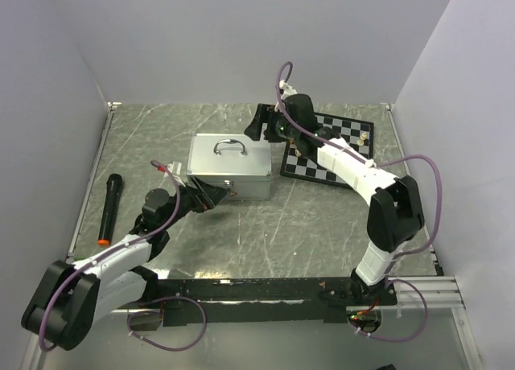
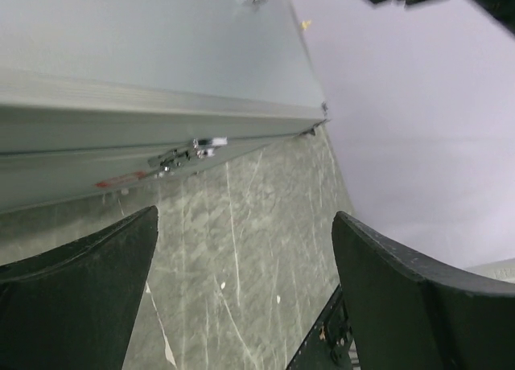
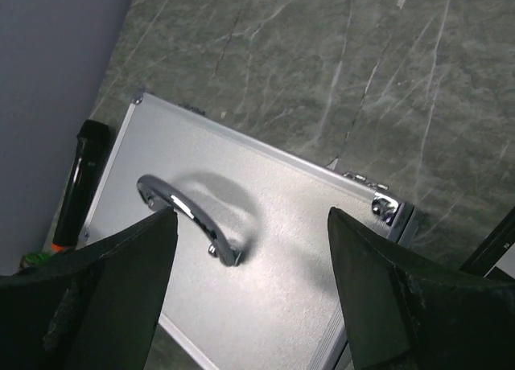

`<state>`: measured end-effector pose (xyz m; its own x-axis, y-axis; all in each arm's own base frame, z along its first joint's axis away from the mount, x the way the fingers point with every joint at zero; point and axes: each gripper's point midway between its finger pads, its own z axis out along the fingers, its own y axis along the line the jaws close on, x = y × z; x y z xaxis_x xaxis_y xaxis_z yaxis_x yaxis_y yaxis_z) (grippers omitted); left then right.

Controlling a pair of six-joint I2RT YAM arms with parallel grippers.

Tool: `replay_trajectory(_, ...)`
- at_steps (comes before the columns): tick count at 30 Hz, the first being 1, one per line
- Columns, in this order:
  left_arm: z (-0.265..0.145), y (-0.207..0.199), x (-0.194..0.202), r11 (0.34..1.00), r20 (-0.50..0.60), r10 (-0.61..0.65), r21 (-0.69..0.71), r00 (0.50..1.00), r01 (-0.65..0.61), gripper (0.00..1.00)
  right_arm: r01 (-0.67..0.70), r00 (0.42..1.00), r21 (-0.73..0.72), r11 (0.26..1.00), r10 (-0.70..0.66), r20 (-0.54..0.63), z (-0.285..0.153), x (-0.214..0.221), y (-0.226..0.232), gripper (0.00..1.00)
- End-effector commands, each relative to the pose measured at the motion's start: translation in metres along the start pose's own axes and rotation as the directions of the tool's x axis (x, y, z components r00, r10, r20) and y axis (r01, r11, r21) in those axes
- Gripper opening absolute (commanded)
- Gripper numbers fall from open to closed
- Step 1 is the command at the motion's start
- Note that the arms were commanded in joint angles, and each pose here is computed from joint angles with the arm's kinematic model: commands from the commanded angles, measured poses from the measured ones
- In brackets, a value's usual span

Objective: Organize the medicine kit

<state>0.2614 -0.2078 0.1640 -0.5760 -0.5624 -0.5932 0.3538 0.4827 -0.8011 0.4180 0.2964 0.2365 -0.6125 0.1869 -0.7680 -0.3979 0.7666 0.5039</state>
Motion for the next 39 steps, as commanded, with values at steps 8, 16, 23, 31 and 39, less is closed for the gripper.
replay_trajectory(8, 0.012, -0.013, -0.014, 0.997, 0.088, 0.065, 0.031, 0.994, -0.068, 0.96, -0.008, 0.999, 0.112, 0.994, 0.002, 0.049, 0.043, -0.045, -0.041, 0.82)
replay_trajectory(16, 0.027, -0.012, -0.01, 0.997, 0.068, 0.056, 0.048, 0.996, -0.06, 0.95, -0.085, 0.992, 0.064, 0.994, 0.091, -0.084, 0.062, -0.007, -0.05, 0.82)
replay_trajectory(23, 0.034, -0.016, 0.001, 0.992, 0.017, 0.062, 0.111, 0.998, -0.064, 0.92, -0.113, 0.985, 0.039, 0.993, 0.117, -0.13, 0.053, 0.014, -0.043, 0.82)
replay_trajectory(31, 0.037, -0.007, -0.001, 0.994, 0.035, 0.08, 0.076, 0.996, -0.082, 0.91, -0.145, 0.978, 0.024, 0.989, 0.147, -0.146, 0.049, 0.023, -0.039, 0.82)
replay_trajectory(39, 0.026, 0.023, 0.006, 0.994, 0.018, 0.077, -0.074, 0.997, -0.076, 0.91, -0.145, 0.98, 0.014, 0.989, 0.145, -0.139, 0.042, 0.023, -0.031, 0.82)
